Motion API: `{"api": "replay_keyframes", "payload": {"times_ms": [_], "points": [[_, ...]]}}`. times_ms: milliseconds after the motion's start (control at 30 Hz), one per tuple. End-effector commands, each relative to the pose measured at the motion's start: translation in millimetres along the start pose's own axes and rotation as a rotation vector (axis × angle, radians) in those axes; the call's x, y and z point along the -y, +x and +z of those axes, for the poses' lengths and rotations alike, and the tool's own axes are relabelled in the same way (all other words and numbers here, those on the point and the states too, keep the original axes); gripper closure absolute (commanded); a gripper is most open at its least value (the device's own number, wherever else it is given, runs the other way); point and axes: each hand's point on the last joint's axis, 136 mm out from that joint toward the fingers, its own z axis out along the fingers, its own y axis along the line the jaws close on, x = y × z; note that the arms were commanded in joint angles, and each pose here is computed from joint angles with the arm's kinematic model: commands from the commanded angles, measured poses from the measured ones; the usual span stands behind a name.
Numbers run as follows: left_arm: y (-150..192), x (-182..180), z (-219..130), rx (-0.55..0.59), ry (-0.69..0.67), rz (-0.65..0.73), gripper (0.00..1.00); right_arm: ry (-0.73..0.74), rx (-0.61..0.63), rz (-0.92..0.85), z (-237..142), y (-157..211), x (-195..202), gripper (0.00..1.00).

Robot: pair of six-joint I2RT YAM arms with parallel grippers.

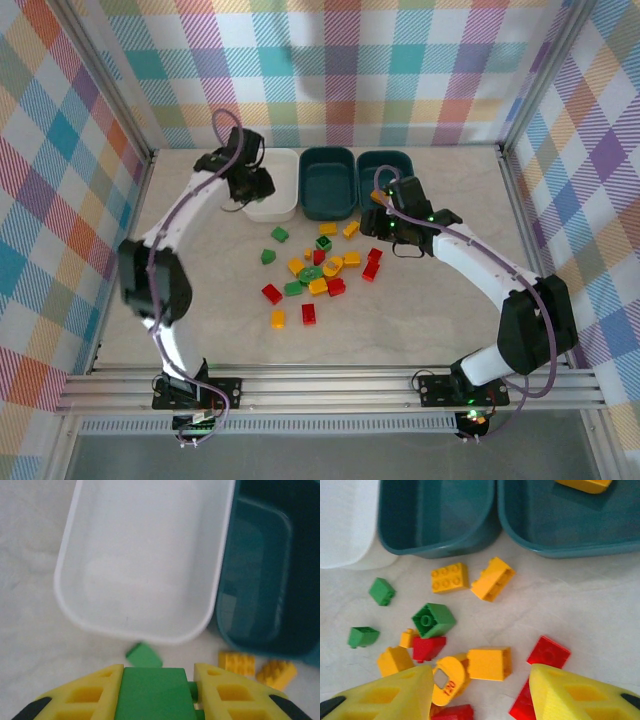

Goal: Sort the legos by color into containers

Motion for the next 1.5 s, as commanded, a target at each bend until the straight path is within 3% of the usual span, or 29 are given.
{"api": "replay_keyframes", "payload": {"times_ms": [0, 100, 167, 233, 267, 400, 533, 667, 733, 900, 1033, 1233, 1367, 1467], "points": [[-7.3, -3.6, 60.1, -0.092, -0.009, -0.01, 0.7, 0.103, 0.004, -0.049, -10.8, -0.5, 16.0, 0.46], [-22.1, -2.6, 99.2, -0.137, -0.001, -0.047, 0.71, 0.117, -0.034, -0.039, -9.1, 3.7, 17.3, 0.45], [-30.9, -2.8, 115.5, -0.145, 0.011, -0.067, 0.66, 0.127, -0.065, -0.014, -6.7, 11.1, 20.4, 0.45], [-43.0, -0.4, 120.8, -0.123, 0.032, -0.085, 0.52, 0.143, -0.08, 0.005, -4.4, 16.1, 24.1, 0.44], [-47.4, 1.9, 121.4, -0.119, 0.049, -0.094, 0.37, 0.157, -0.083, 0.015, -4.1, 17.1, 26.7, 0.43], [-61.6, 13.7, 99.6, -0.098, 0.126, -0.095, 0.25, 0.195, -0.099, 0.041, -3.8, 21.2, 31.2, 0.41], [-66.9, 28.3, 45.1, -0.02, 0.233, -0.103, 0.18, 0.243, -0.158, 0.045, 5.3, 38.6, 29.1, 0.4], [-39.6, 35.3, -13.8, 0.058, 0.392, -0.18, 0.07, 0.29, -0.221, 0.036, 16.6, 69.5, 28.2, 0.41], [-10.0, 27.6, -28.3, 0.07, 0.401, -0.193, 0.04, 0.302, -0.249, 0.051, 22.8, 82.3, 31.3, 0.42], [103.2, -7.4, -29.5, -0.034, 0.363, -0.218, 0.02, 0.291, -0.322, 0.065, 40.0, 104.2, 34.4, 0.41], [148.2, -28.5, -30.2, -0.055, 0.365, -0.237, 0.0, 0.286, -0.37, 0.089, 54.4, 114.5, 34.2, 0.4], [150.8, -33.8, -38.0, -0.038, 0.347, -0.179, 0.0, 0.302, -0.386, 0.093, 75.9, 117.8, 36.7, 0.4], [145.9, -32.1, -37.7, -0.051, 0.327, -0.172, 0.0, 0.349, -0.369, 0.098, 77.2, 117.6, 44.9, 0.66], [141.7, -30.8, -38.8, -0.043, 0.324, -0.171, 0.0, 0.352, -0.317, 0.085, 62.3, 108.9, 44.0, 0.77]]}}
